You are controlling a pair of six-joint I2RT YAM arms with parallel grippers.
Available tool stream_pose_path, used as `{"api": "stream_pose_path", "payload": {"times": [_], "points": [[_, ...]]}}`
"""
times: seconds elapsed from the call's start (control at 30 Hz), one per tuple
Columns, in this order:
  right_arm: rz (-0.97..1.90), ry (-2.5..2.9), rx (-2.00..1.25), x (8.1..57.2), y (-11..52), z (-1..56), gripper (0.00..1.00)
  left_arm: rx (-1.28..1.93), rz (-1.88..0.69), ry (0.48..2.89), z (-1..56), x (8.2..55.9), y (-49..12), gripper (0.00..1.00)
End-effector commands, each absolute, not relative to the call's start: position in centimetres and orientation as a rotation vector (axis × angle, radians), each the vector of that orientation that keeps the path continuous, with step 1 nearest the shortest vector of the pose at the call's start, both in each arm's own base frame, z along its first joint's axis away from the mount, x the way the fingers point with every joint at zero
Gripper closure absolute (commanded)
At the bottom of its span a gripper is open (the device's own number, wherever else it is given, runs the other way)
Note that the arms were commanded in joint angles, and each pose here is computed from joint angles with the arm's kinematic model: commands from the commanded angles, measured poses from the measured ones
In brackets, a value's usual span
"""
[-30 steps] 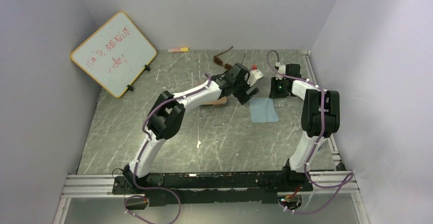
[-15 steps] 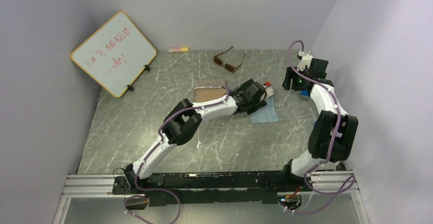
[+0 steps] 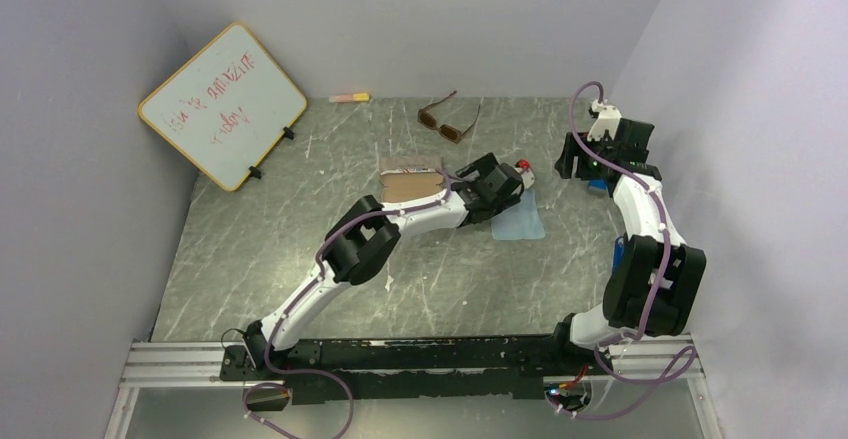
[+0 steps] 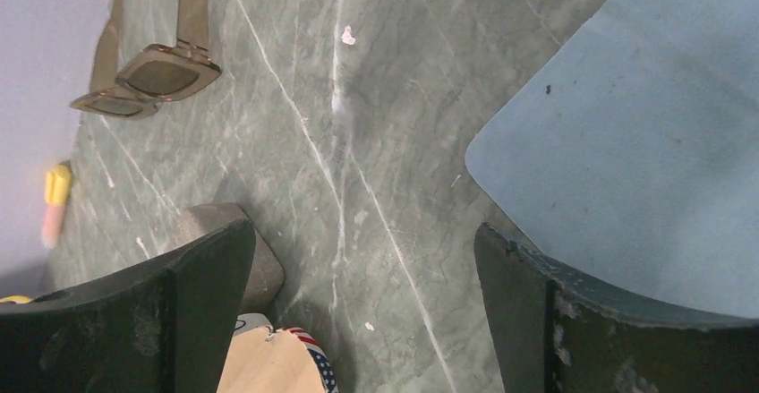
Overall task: Organize the sunglasses
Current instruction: Move the glasses cleaning cloth to the center of the board.
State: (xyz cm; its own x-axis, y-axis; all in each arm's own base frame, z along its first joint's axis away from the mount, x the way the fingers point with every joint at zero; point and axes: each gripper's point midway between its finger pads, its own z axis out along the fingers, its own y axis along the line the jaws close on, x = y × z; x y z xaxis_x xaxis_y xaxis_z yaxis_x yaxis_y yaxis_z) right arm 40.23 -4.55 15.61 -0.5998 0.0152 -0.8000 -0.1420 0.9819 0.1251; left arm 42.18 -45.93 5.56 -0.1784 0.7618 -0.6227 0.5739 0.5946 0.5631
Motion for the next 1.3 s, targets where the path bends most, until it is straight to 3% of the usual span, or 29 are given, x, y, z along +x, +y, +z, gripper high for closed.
{"api": "stream_pose_path", "payload": {"times": [0.0, 0.3, 0.73, 1.03, 1.27], "points": [[0.234, 2.175, -0.116, 40.6, -4.4, 15.9, 0.30, 0.956, 0.070, 1.847, 11.2, 42.5, -46.9, 0.03], [0.256, 2.176, -0.117, 40.4, -4.3, 15.7, 0.30, 0.992, -0.134, 1.913, 10.5, 42.1, -49.3, 0.03], [0.261, 2.162, -0.127, 40.4, -4.3, 16.1, 0.30, 1.086, 0.008, 1.976, 4.2, 41.6, -48.2, 0.03], [0.227, 2.167, -0.158, 40.0, -4.6, 16.9, 0.28, 1.129, 0.293, 1.986, 2.5, 42.3, -44.5, 0.03], [0.236, 2.210, -0.197, 39.1, -4.4, 16.1, 0.28, 1.152, 0.360, 1.973, 2.2, 42.8, -43.0, 0.03]]}}
